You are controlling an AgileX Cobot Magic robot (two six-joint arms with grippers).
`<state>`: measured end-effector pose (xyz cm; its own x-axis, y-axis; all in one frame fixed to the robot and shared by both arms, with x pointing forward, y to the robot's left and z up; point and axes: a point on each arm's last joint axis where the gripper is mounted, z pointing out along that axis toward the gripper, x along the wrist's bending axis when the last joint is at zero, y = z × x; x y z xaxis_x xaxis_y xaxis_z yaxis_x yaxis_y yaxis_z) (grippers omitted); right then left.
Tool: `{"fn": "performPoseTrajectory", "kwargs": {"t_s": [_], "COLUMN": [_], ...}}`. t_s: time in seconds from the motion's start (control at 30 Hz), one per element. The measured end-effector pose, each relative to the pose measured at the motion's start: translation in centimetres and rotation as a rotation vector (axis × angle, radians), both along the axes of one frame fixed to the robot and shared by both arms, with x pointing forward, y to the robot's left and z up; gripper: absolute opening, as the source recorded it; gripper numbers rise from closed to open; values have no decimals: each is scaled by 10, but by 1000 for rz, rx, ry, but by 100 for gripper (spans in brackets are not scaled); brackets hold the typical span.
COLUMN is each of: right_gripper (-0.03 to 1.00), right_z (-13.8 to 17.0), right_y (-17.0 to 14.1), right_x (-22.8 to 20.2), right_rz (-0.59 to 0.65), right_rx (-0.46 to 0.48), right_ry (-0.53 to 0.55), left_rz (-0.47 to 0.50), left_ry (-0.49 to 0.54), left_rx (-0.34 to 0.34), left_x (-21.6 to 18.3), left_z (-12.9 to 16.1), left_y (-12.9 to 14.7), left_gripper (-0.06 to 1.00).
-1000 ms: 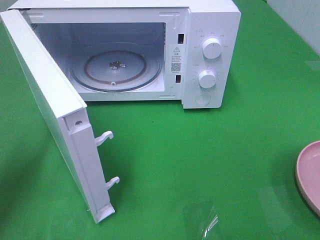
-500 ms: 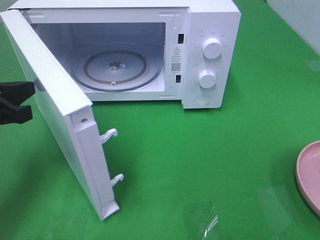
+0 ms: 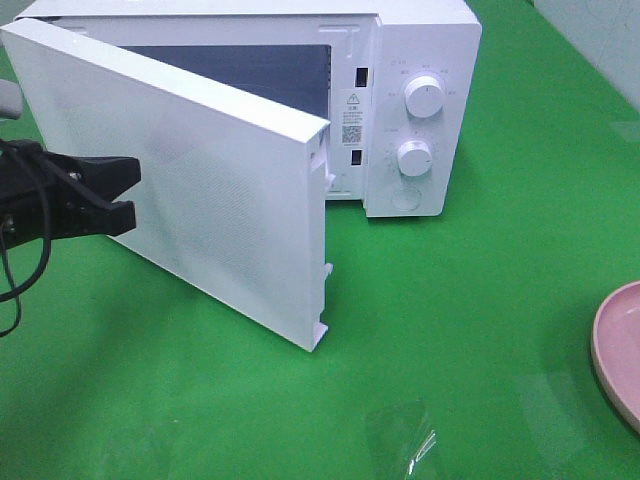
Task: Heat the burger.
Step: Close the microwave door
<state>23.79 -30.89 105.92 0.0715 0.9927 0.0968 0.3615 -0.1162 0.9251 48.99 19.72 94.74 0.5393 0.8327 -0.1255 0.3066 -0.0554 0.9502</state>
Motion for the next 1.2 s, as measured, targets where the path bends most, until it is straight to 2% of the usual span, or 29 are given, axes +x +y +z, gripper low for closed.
{"fn": "performPoseTrajectory", "kwargs": {"t_s": [0.43, 1.2], "right_gripper": [77, 77], "right_z": [0, 0], "right_y": [0, 0], "right_x": [0, 0], "right_rz": [0, 0], "right_rx": [0, 0], "right_ry": [0, 0], "left_rz": [-45, -83], "left_ry": [-1, -3], "left_rx": [-46, -39], "left_x": [22, 60], "left_z": [-4, -3], "left_y": [-47, -128], "left_gripper": [0, 0]}}
